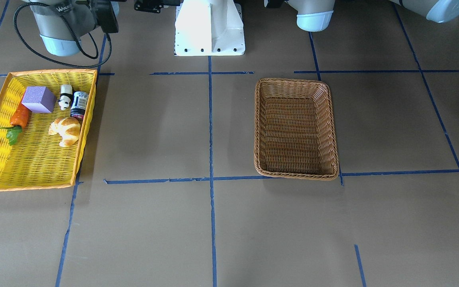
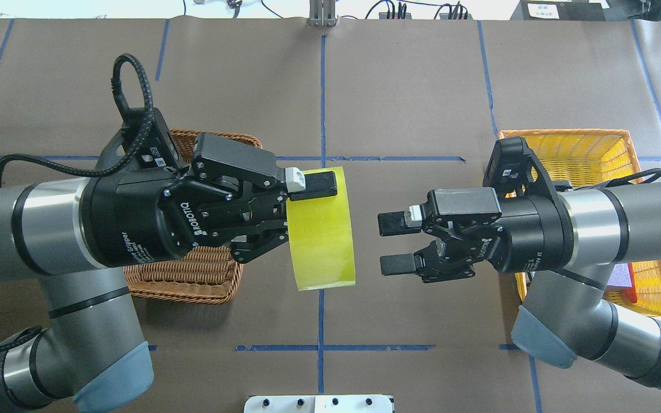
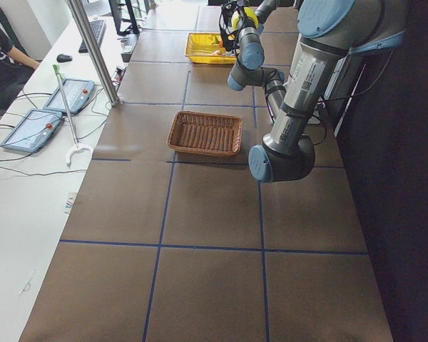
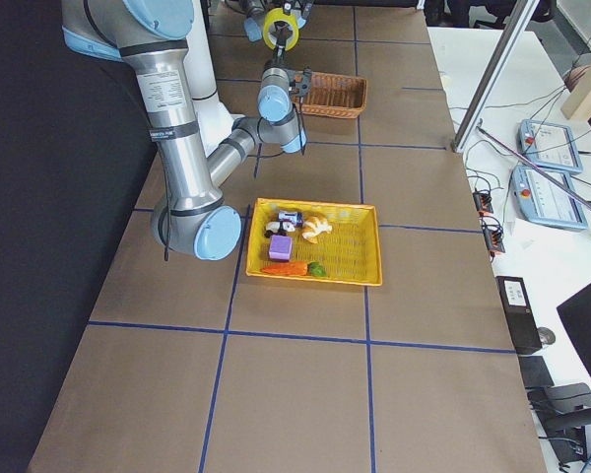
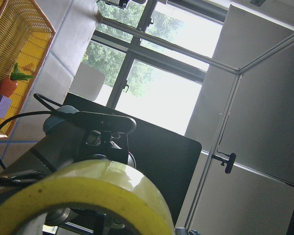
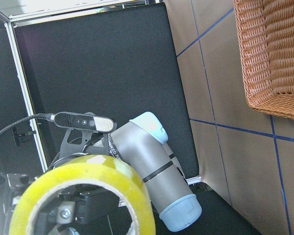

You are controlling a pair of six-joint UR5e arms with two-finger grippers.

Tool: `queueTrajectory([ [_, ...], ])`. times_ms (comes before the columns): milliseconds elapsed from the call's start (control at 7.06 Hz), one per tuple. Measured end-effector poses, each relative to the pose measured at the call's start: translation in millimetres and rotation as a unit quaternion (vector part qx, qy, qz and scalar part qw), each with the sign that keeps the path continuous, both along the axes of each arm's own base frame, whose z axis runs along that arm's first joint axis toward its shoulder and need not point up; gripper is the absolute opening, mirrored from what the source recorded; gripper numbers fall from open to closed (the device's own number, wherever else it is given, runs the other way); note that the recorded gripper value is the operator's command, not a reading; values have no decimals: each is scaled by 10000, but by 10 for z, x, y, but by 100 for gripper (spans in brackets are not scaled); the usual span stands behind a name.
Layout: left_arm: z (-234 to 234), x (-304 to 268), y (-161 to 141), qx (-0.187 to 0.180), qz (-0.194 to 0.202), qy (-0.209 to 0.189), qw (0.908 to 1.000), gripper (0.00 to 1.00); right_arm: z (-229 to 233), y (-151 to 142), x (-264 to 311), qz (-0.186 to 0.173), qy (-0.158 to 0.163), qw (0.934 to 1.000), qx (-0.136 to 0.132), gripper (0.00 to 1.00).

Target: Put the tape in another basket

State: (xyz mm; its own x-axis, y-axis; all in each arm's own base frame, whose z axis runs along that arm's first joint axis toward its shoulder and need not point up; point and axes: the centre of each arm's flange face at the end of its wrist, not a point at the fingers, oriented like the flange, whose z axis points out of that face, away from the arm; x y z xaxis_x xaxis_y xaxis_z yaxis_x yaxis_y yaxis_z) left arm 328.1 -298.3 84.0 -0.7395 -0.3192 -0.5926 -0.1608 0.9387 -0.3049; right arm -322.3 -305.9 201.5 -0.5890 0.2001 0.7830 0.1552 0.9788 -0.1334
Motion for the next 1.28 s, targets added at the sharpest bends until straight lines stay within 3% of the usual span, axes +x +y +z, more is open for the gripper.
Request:
queueTrajectory([
  [283,118,-36,-10,91,-181,-140,9997,0,168,-36,105,99,77,9999,-76,100],
  [425,295,41,-55,271,-479,-441,9975,0,356,-111,177,265,256,9991,-218,100],
  [709,822,364,-327,292,-876,-1304,9872,0,860,-445,290,789,851,9919,-513,100],
  [850,1138,448,-602,147,-1034,-1881,9766,0,1154,-610,395,1101,1289,9837,-594,100],
  [992,1379,454,-884,133,-1168,-2546,9599,0,1397,-738,497,1397,1769,9723,-624,100],
  [1134,1558,448,-1149,248,-1256,-3402,9316,0,1592,-867,603,1677,2268,9573,-639,100],
  [1276,1680,470,-1337,300,-1234,-4272,8952,0,1768,-948,696,1868,2671,9433,-624,100],
])
